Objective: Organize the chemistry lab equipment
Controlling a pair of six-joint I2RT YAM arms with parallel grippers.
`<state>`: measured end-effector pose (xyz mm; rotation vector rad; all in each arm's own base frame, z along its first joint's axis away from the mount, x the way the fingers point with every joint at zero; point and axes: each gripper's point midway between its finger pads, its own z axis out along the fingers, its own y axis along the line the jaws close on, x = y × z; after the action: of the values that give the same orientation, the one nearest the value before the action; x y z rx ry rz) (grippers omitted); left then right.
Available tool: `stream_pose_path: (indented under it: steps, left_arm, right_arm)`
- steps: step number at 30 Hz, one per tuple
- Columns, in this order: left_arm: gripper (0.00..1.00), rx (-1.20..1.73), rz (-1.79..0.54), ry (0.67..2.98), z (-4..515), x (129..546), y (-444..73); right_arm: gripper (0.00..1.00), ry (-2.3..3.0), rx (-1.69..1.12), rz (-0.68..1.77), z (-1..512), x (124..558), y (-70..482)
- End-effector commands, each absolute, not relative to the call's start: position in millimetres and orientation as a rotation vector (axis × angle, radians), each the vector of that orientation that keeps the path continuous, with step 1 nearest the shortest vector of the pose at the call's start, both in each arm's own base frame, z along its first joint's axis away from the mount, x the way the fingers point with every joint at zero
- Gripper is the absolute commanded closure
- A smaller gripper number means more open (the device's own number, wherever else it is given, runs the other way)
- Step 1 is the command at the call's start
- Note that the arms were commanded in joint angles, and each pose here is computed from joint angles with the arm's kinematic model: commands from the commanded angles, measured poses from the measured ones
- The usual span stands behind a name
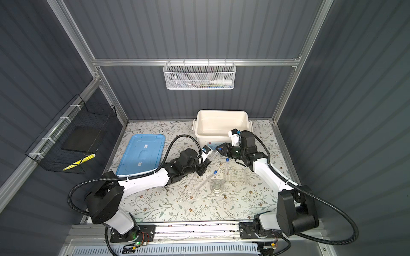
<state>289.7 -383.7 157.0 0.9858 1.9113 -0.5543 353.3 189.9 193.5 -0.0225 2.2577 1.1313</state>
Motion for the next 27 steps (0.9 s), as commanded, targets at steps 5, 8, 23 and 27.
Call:
stream_pose_path:
  steps: [5,8,23,27]
  left_arm:
    - [0.88,1.009,-0.579,1.863,168.4,289.7,-393.8]
    - [0.88,1.009,-0.580,1.863,168.4,289.8,-394.9]
    - [0.87,1.010,-0.576,1.880,162.0,291.7,-396.9]
    - [0.86,1.009,-0.579,1.884,161.5,291.4,-396.9]
  right_arm:
    - [0.66,2.250,-0.026,1.180,194.3,350.8,193.2]
    - [0.68,2.256,-0.025,1.184,192.8,349.5,193.4]
    - [0.78,2.258,0.001,1.180,188.5,346.0,190.9]
    - [0.79,2.255,0.001,1.167,188.6,346.8,189.8]
